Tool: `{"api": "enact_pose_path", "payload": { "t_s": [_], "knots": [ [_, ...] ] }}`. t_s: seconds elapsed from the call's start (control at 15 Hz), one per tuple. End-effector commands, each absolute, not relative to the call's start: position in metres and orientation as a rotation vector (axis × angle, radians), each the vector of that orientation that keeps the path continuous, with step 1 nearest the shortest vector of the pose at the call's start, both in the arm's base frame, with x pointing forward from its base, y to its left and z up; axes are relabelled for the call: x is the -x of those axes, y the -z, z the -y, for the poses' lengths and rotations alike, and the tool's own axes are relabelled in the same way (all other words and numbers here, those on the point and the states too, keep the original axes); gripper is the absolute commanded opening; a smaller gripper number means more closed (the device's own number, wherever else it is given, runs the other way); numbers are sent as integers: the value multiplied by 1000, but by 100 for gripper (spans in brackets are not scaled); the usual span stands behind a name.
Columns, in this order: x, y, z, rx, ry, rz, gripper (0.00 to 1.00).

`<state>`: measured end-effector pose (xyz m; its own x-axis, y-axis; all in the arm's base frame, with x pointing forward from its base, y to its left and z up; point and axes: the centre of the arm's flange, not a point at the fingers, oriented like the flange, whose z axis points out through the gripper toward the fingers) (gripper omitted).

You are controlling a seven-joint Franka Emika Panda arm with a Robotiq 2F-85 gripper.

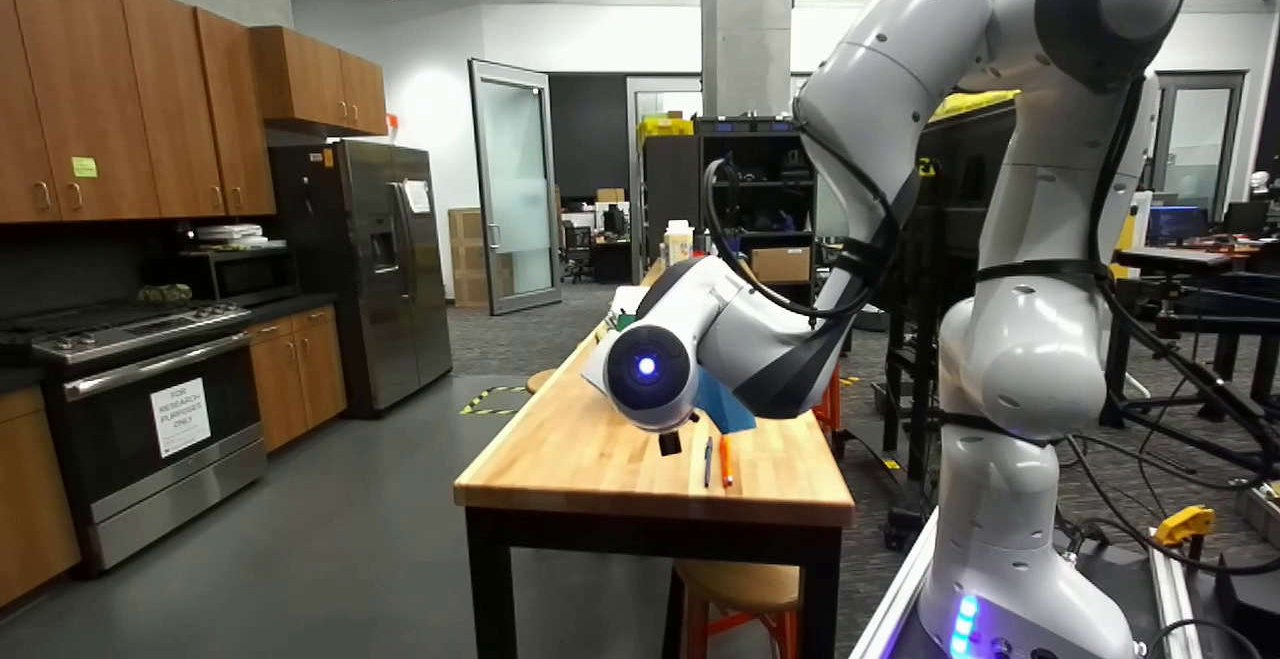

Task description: Remove the green pencil from the stationary basket and put it on the table

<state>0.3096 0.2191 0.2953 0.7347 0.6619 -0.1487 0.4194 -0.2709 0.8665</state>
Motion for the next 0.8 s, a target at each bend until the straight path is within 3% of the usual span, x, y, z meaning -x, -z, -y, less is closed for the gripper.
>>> {"api": "enact_pose_path", "payload": {
  "t_s": [0.0, 0.73],
  "knots": [
    [-301, -281, -222, -1896, -309, -817, 2],
    [-293, -250, -214, -1905, -287, -843, 2]
  ]
}}
